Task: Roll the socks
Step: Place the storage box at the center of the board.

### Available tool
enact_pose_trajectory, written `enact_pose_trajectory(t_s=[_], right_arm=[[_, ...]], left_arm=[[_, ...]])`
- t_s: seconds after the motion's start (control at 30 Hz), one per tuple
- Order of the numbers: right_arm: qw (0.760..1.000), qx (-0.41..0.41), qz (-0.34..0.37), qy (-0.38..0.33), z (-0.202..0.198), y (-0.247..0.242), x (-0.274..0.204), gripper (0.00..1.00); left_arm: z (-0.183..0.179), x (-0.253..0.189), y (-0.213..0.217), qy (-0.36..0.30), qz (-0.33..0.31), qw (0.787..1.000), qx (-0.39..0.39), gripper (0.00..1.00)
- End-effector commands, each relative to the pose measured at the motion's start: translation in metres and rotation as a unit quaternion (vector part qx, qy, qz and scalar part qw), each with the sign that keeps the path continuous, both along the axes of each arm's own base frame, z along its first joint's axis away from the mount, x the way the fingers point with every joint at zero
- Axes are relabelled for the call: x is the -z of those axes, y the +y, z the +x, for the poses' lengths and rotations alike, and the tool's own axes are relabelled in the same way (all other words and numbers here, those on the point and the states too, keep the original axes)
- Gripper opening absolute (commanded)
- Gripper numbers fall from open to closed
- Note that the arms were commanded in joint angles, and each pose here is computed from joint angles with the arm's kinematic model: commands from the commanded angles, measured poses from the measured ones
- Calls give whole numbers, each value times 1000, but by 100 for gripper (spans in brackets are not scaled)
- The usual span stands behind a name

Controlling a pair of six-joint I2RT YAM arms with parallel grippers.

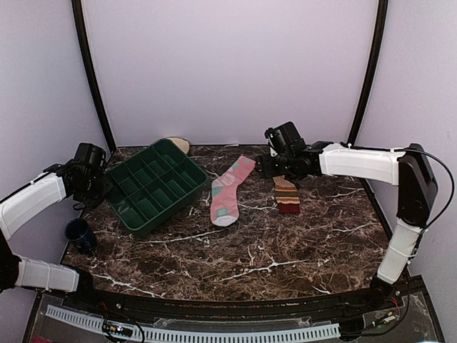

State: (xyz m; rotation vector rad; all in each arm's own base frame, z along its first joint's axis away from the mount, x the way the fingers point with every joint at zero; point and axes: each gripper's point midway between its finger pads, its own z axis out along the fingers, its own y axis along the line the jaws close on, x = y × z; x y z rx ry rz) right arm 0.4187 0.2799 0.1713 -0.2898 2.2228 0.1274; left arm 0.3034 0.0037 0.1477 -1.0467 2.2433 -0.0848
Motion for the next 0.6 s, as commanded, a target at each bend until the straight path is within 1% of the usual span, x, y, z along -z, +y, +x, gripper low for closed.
enact_pose_trajectory(t_s=[0.0,0.13,0.27,0.47,0.57], right_arm=[[999,-50,2,5,-5,27,2,84],[996,-86,1,27,-14,50,15,83],[991,-126,-1,45,-33,79,28,84],[976,-207,-9,71,-71,116,46,84],[969,-231,-38,76,-85,121,58,83]], left_arm=[[20,-19,6,-81,-51,993,-70,0],[16,-3,3,-66,-70,992,-80,0],[6,13,3,-60,-91,989,-103,0],[7,15,2,-65,-97,987,-108,0],[8,17,2,-64,-100,987,-111,0]])
